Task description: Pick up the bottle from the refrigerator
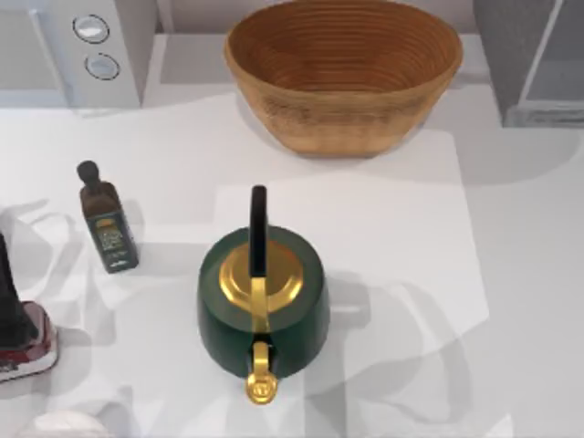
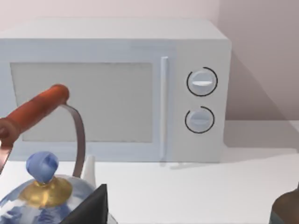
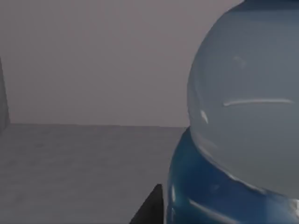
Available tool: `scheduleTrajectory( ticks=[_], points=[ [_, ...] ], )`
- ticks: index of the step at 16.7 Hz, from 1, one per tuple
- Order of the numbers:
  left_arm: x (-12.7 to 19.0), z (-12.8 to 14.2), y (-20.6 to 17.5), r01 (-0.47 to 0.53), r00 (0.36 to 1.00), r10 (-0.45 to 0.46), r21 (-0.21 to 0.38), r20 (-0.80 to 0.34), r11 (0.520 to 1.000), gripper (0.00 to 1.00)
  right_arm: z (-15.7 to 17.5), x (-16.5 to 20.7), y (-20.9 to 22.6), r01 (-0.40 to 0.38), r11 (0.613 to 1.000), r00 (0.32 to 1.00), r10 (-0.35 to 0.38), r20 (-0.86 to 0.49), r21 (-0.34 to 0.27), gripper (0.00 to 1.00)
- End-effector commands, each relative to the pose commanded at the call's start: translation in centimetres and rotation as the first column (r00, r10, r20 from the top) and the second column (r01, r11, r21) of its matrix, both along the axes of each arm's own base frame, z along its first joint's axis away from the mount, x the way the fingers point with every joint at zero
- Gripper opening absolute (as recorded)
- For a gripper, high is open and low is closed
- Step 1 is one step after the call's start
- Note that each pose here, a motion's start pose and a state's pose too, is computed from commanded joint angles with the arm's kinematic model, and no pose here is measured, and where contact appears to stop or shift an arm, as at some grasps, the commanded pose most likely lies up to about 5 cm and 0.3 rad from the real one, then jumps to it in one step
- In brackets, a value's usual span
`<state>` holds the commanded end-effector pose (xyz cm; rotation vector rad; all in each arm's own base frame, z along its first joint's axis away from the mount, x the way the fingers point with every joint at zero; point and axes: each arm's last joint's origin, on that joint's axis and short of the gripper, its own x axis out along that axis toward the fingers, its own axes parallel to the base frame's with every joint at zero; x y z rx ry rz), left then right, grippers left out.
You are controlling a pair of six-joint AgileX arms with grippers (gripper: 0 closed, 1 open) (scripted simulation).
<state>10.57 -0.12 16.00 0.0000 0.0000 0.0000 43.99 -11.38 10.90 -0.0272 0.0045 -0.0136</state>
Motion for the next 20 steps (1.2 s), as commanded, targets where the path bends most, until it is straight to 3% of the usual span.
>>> scheduleTrajectory(
  ticks=[7,11,20],
  points=[
    [0.0,0.0,0.0,0.0,1.0,0.0,0.0,0.0,1.0,1.0,2.5,0.2,-0.1,0.045,0.999,0.999,-0.044,-0.016,0.024,0.0],
    [0.0,0.0,0.0,0.0,1.0,0.0,0.0,0.0,1.0,1.0,4.8,0.1,0.0,0.005,1.0,1.0,-0.005,0.003,0.003,0.0],
    [0.0,0.0,0.0,0.0,1.0,0.0,0.0,0.0,1.0,1.0,5.1,-1.5,-0.4,0.009,1.0,1.0,-0.009,0.001,0.0,0.0]
  ],
)
